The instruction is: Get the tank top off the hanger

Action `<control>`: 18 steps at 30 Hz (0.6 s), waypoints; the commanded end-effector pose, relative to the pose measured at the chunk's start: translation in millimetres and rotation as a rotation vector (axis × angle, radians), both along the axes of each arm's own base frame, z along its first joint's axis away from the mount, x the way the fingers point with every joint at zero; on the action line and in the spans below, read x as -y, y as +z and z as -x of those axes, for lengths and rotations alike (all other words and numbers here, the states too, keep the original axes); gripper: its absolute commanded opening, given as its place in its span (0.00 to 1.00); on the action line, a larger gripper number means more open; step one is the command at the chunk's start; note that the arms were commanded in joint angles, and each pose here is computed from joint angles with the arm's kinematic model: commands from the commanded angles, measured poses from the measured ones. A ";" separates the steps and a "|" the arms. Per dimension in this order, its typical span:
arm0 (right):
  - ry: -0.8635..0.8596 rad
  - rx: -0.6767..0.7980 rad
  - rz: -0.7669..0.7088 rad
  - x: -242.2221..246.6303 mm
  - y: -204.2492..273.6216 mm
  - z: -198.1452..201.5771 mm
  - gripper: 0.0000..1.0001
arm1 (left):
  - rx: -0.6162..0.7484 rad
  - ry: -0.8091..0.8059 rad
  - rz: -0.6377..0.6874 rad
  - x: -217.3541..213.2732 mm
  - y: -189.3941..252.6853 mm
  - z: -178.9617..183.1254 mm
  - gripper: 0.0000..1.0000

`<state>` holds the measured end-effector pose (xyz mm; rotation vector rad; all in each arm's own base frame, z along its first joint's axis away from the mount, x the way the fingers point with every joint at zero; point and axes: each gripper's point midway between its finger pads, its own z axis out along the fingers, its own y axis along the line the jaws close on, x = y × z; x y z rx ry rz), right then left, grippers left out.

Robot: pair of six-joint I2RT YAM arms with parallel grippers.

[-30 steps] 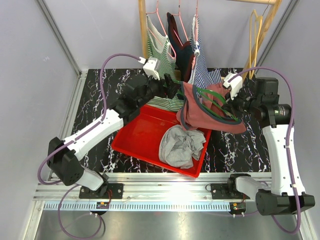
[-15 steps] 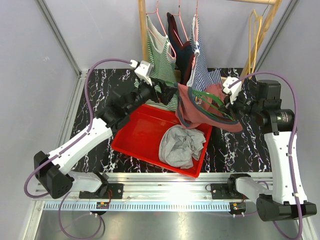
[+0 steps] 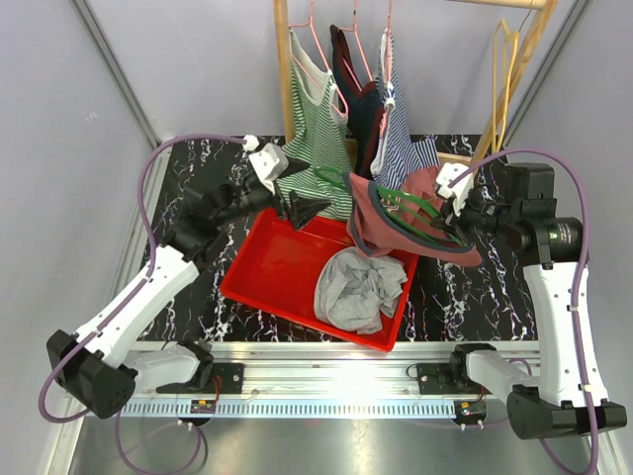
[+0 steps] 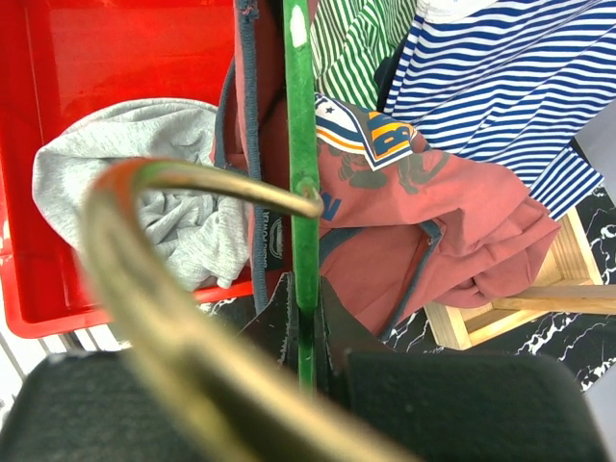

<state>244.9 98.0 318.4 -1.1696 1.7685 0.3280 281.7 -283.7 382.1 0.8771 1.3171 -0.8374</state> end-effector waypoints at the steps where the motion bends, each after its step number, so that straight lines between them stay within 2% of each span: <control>1: 0.045 0.103 -0.015 -6.1 26.9 -0.8 0.00 | 0.142 -0.126 0.001 -0.6 16.1 27.7 0.99; 2: 0.033 0.098 -0.022 -5.9 27.2 -2.7 0.00 | 0.120 -0.133 0.017 0.7 16.3 28.6 0.99; 3: 0.025 0.099 -0.028 -5.7 27.8 -6.6 0.00 | 0.038 -0.142 0.058 3.3 15.4 30.7 0.99; 5: 0.011 0.084 -0.048 -7.0 28.7 -9.6 0.00 | -0.048 -0.151 0.118 10.4 17.3 26.4 0.92; 8: -0.005 0.067 -0.076 -8.9 30.4 -14.4 0.00 | -0.263 -0.178 0.241 25.5 16.8 19.5 0.79; 9: -0.009 0.061 -0.081 -9.2 30.2 -17.1 0.00 | -0.333 -0.189 0.296 30.0 22.4 18.6 0.77; 11: -0.020 0.050 -0.093 -9.8 30.5 -18.7 0.00 | -0.402 -0.179 0.306 44.3 11.9 11.8 0.74; 18: -0.050 0.025 -0.109 -8.5 30.4 -21.1 0.00 | -0.496 0.027 0.359 58.6 -3.5 -31.8 0.73</control>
